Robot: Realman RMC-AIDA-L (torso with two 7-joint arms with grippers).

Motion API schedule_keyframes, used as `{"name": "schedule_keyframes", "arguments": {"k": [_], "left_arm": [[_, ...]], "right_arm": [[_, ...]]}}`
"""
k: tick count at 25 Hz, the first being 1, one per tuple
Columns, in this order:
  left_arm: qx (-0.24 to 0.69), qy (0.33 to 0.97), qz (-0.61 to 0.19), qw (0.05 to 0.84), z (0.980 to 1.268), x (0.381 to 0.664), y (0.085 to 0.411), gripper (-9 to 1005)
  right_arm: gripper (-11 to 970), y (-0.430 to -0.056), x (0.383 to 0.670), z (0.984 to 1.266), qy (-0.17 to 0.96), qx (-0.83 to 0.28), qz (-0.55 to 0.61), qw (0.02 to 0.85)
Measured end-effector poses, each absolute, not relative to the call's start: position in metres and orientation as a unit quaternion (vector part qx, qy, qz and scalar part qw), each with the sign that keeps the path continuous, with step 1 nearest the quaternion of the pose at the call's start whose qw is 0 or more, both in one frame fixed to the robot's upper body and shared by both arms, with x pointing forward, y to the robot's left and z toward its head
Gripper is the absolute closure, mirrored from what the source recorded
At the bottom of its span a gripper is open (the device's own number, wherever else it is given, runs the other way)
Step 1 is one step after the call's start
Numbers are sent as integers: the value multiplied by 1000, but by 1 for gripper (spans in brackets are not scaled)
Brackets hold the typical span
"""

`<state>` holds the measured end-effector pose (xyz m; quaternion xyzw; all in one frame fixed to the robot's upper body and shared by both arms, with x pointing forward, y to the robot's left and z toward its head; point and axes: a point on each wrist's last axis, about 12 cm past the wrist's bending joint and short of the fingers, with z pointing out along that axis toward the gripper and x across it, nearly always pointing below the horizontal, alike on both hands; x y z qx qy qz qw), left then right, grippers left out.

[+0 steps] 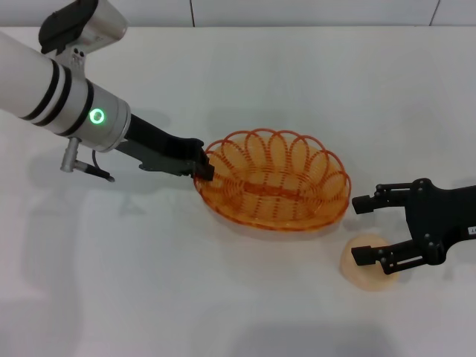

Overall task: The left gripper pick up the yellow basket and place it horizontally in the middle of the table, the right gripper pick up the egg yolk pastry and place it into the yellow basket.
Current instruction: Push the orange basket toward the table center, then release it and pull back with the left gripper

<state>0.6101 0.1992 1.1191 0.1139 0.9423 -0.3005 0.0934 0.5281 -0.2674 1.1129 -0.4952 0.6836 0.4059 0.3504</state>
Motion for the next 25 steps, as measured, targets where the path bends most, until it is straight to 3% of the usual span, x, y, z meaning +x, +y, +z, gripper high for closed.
{"name": "schedule_keyframes", "arguments": {"k": [3,19,25], "left_arm": [[114,941,-304,94,1120,610,198,913],[129,921,-352,109,1132,610,197,562],[144,912,-351,158,1149,614,209,327]], "right_arm": [[117,-267,528,1113,684,-495,406,350],[118,-270,529,1114,684,-493,403,354],[119,-271,528,1113,688,-488,405,354]]}}
